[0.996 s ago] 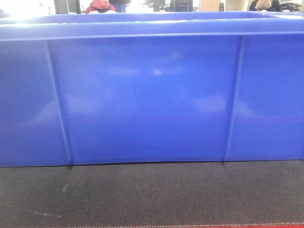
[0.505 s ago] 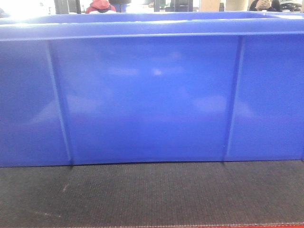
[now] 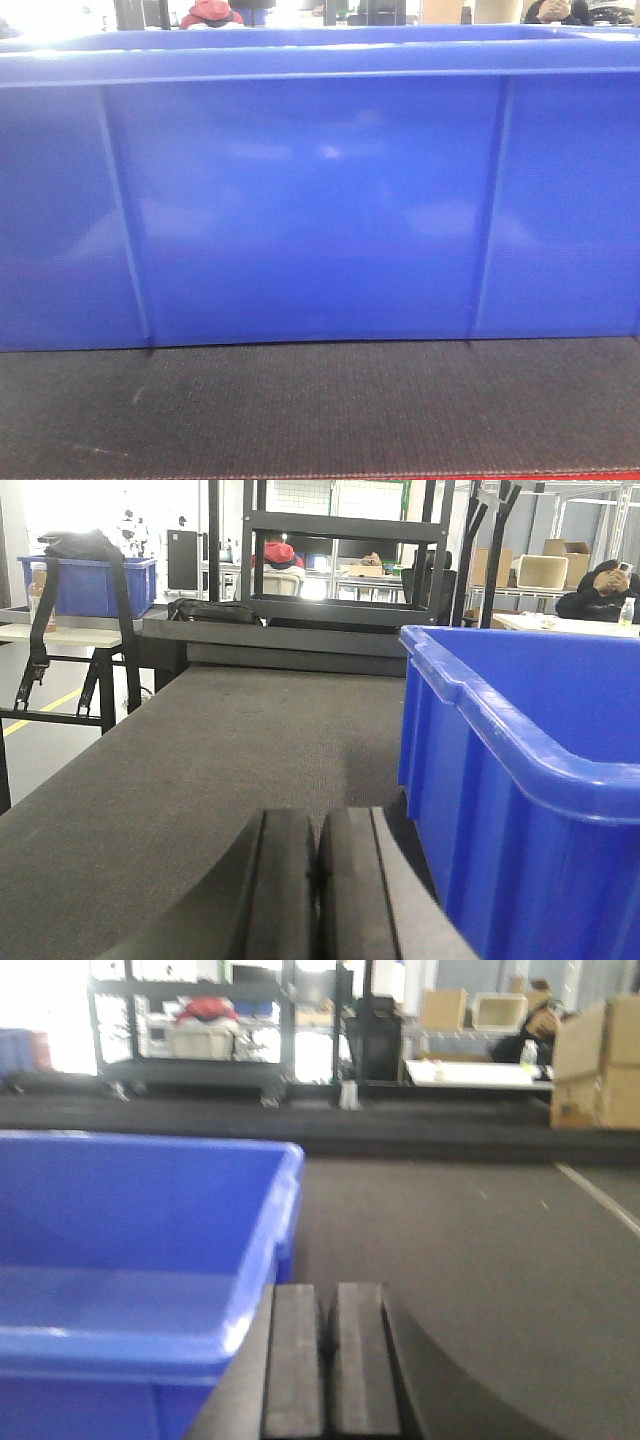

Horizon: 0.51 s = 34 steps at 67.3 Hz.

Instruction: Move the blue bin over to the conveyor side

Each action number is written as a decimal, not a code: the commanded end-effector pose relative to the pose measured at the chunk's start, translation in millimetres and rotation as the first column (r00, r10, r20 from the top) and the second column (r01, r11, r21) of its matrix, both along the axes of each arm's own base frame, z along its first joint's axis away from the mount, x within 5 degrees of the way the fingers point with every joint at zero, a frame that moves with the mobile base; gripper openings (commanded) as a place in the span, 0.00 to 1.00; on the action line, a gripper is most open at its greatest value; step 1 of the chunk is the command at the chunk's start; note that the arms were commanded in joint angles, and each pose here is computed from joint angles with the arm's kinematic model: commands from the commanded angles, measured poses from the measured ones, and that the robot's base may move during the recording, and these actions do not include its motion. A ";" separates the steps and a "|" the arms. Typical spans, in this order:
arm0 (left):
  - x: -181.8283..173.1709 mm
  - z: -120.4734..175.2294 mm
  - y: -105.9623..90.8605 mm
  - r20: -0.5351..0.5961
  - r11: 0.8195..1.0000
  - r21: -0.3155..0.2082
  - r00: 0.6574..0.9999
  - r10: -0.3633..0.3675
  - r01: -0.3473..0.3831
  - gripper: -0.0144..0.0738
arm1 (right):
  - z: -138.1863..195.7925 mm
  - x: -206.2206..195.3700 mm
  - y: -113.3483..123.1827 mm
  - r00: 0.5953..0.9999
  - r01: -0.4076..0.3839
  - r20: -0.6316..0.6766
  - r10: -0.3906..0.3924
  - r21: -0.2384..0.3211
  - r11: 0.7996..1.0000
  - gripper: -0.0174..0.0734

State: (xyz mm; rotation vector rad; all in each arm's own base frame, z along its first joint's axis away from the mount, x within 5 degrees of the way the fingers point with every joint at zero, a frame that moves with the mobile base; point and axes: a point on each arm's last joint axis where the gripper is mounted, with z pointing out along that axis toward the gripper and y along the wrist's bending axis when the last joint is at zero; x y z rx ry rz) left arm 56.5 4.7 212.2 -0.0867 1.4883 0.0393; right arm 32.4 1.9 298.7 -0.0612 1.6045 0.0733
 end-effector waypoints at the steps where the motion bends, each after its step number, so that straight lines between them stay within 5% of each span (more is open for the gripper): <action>1: -0.7 2.6 0.2 0.025 1.000 -0.003 1.000 0.004 -0.004 0.16 | -15.1 6.0 -0.5 0.999 0.042 -0.012 -0.042 -0.009 0.999 0.10; 25: -0.7 2.6 0.2 0.025 1.000 -0.003 1.000 0.004 -0.004 0.16 | -95.8 23.9 -2.8 0.994 0.107 -0.001 -0.107 0.010 0.994 0.10; 34: -0.7 2.6 0.2 0.025 1.000 -0.003 1.000 0.004 -0.004 0.16 | -94.6 24.1 -2.8 0.994 0.108 0.020 -0.108 0.025 0.994 0.10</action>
